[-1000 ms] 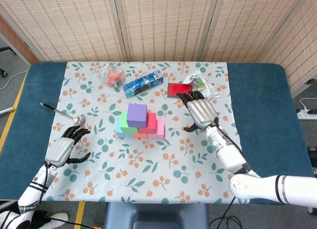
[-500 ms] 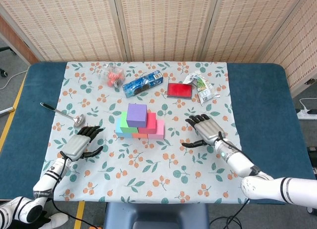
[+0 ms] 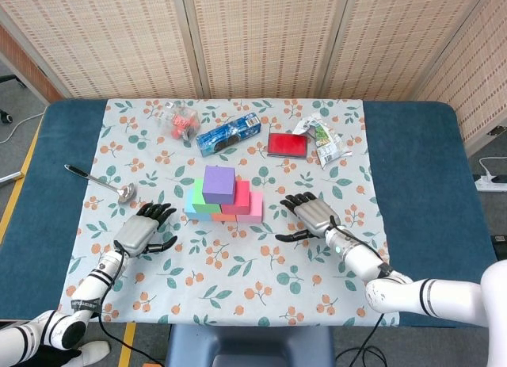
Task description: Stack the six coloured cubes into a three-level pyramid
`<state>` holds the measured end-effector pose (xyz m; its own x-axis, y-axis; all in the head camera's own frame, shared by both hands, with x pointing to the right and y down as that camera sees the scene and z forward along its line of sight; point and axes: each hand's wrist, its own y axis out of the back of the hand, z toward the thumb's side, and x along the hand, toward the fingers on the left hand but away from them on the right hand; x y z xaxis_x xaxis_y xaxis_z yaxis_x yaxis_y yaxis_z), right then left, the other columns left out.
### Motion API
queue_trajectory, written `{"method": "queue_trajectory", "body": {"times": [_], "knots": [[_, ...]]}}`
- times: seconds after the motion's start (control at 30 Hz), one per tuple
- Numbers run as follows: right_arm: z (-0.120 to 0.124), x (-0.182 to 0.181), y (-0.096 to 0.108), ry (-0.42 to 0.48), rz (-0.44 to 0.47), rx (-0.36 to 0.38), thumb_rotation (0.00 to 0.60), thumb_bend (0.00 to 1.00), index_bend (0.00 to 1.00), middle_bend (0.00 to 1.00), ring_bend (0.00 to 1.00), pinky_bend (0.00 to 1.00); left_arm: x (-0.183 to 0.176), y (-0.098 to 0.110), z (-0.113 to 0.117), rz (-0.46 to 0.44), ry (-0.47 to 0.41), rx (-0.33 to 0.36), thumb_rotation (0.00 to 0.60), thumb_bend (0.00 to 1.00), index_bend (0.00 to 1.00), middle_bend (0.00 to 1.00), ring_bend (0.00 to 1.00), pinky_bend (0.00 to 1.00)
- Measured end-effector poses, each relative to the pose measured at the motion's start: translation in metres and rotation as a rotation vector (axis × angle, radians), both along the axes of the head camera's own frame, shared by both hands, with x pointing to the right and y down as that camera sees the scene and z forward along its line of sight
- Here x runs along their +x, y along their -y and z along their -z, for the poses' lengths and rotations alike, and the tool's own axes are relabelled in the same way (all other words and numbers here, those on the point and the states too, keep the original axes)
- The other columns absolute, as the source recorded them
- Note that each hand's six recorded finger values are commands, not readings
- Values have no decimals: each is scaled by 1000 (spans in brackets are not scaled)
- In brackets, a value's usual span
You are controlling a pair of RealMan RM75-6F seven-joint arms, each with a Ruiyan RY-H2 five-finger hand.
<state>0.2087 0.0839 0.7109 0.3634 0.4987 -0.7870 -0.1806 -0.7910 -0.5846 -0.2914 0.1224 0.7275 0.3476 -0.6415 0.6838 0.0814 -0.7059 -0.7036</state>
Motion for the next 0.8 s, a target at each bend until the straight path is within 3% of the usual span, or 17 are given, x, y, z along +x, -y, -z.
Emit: {"method": "queue_trajectory", "body": {"times": [0.8], "knots": [[-24,-34,4,50,11,10,33,0,0,0,0,0,14,4,-12,-45,22,6,0,316,52,0,0,0]]}}
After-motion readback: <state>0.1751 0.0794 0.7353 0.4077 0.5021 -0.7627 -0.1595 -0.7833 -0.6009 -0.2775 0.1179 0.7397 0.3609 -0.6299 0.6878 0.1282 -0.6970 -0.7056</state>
